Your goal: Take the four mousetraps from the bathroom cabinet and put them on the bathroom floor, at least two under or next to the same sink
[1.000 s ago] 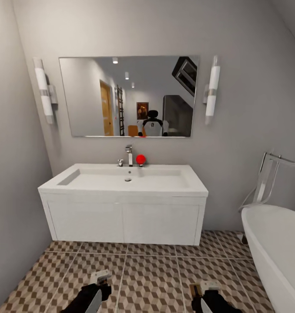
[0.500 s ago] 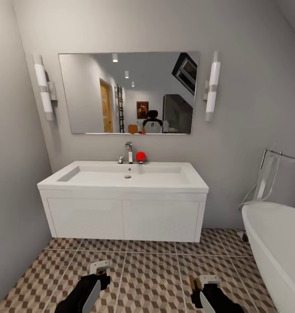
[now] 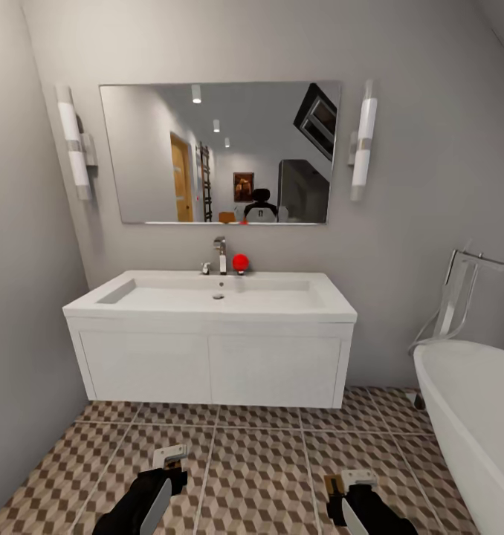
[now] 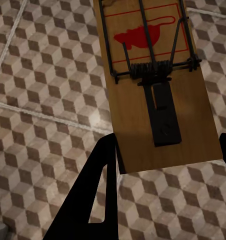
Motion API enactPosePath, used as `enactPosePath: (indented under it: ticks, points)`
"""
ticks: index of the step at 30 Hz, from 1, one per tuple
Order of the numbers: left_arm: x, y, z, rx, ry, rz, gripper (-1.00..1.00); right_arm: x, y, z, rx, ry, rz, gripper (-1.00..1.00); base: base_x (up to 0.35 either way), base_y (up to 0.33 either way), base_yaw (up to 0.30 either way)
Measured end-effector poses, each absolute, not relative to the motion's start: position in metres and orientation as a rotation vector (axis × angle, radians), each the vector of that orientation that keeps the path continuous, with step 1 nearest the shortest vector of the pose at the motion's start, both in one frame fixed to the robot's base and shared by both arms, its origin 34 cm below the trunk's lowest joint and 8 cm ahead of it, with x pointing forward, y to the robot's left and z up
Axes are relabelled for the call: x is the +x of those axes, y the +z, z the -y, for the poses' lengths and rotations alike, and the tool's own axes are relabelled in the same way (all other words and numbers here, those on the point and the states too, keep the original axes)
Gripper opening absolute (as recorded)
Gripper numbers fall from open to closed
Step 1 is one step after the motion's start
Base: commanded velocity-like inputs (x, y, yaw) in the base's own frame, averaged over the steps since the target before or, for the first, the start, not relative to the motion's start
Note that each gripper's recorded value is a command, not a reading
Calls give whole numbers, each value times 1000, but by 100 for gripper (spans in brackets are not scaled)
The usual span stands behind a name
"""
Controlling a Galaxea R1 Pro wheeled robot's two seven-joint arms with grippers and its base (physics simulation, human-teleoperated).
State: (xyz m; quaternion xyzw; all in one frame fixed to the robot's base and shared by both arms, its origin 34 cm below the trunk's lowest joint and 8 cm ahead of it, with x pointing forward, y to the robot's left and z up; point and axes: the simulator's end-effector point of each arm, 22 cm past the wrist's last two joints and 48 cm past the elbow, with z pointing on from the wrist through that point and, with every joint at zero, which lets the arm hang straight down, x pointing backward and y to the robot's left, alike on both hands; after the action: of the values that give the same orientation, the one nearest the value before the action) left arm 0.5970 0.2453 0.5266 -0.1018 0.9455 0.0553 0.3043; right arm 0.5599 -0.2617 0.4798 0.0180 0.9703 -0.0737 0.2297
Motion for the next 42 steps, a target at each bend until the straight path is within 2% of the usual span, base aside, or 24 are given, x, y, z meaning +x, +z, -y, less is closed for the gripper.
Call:
enactPosePath:
  ticks: [12,16,26,42]
  points:
    - [595,505,-248,-269,151,-2496,-100,561,459,263,51,-202,-2651,-100,0,0,0]
    - [578,488,-252,-206,195,-2608,-100,624,510,264,74,-184,-2490,-100,0,0,0]
    - [573,470,-264,-99,310,-2610,-100,626,494,264,68,-185,-2479,-100,0,0,0]
    - [574,451,-266,-87,326,-2580,-100,624,470,264,68,-184,-2460,-100,0,0,0]
